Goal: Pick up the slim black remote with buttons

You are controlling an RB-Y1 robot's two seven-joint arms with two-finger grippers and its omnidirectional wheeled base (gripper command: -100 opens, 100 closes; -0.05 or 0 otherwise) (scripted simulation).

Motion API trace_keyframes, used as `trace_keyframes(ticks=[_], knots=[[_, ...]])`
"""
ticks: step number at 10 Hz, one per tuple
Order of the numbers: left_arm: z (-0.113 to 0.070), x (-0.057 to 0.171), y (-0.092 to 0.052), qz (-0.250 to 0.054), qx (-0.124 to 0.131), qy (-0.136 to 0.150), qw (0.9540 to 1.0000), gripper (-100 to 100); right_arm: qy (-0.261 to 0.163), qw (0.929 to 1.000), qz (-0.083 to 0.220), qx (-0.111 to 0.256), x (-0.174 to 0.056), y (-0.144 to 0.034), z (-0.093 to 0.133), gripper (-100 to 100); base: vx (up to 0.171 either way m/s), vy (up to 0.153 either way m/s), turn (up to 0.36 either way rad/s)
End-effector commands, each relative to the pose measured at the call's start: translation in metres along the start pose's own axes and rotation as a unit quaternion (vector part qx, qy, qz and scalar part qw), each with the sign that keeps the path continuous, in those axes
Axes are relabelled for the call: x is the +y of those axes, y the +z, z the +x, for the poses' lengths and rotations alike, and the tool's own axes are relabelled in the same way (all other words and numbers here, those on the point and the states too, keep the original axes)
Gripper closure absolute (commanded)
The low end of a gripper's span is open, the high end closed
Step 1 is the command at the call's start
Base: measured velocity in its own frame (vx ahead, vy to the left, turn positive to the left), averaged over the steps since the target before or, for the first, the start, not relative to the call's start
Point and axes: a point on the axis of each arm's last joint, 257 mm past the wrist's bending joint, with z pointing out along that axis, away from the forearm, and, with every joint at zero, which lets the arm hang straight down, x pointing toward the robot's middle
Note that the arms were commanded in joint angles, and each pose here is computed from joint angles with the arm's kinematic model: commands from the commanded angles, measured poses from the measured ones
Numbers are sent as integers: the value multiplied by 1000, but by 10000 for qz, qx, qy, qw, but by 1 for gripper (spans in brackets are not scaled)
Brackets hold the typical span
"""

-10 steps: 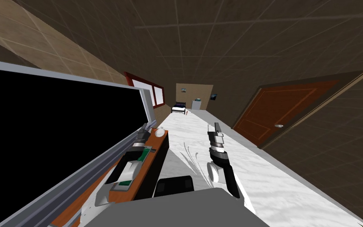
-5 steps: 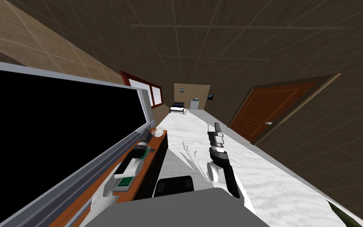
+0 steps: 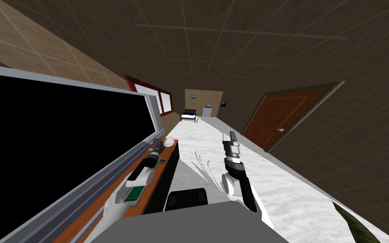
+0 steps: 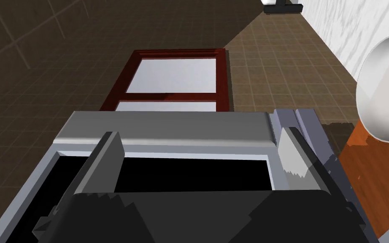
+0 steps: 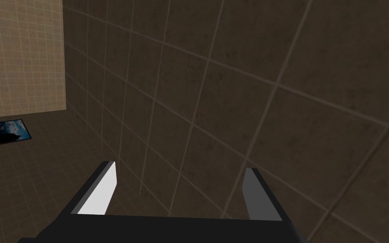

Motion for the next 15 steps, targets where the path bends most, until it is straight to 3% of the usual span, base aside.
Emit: trace_keyframes(ticks=[1,2,3,4,5,8,9,10,11,12,13,14,15], knots=[[-2,27,5,-387,17,21,9992,-100,0,10000,0,0,0,0,0,0,-12,13,-86],[-3,32,4,-456,11,22,9990,-100,0,10000,0,0,0,0,0,0,-8,9,-56],[-6,53,7,-782,21,41,9969,-100,0,10000,0,0,0,0,0,0,-6,8,-84],[-7,57,6,-837,17,41,9965,-100,0,10000,0,0,0,0,0,0,-4,9,-51],[-10,78,8,-1141,25,61,9935,-100,0,10000,0,0,0,0,0,0,-2,11,-94],[-16,109,4,-1622,19,81,9867,-100,0,10000,0,0,0,0,0,0,2,9,-67],[-22,130,2,-1921,13,102,9813,-100,0,10000,0,0,0,0,0,0,8,9,-92],[-22,135,0,-2020,14,101,9793,-100,0,10000,0,0,0,0,0,0,9,9,-48],[-29,155,-4,-2327,5,119,9725,-100,0,10000,0,0,0,0,0,0,15,8,-84],[-29,160,-6,-2417,4,118,9703,-100,0,10000,0,0,0,0,0,0,13,8,-50],[-36,179,-12,-2718,-10,133,9623,-100,0,10000,0,0,0,0,0,0,18,6,-73],[-36,184,-15,-2812,-10,131,9595,-100,0,10000,0,0,0,0,0,0,19,5,-56],[-44,203,-22,-3116,-30,141,9501,-100,0,10000,0,0,0,0,0,0,28,9,-91]])
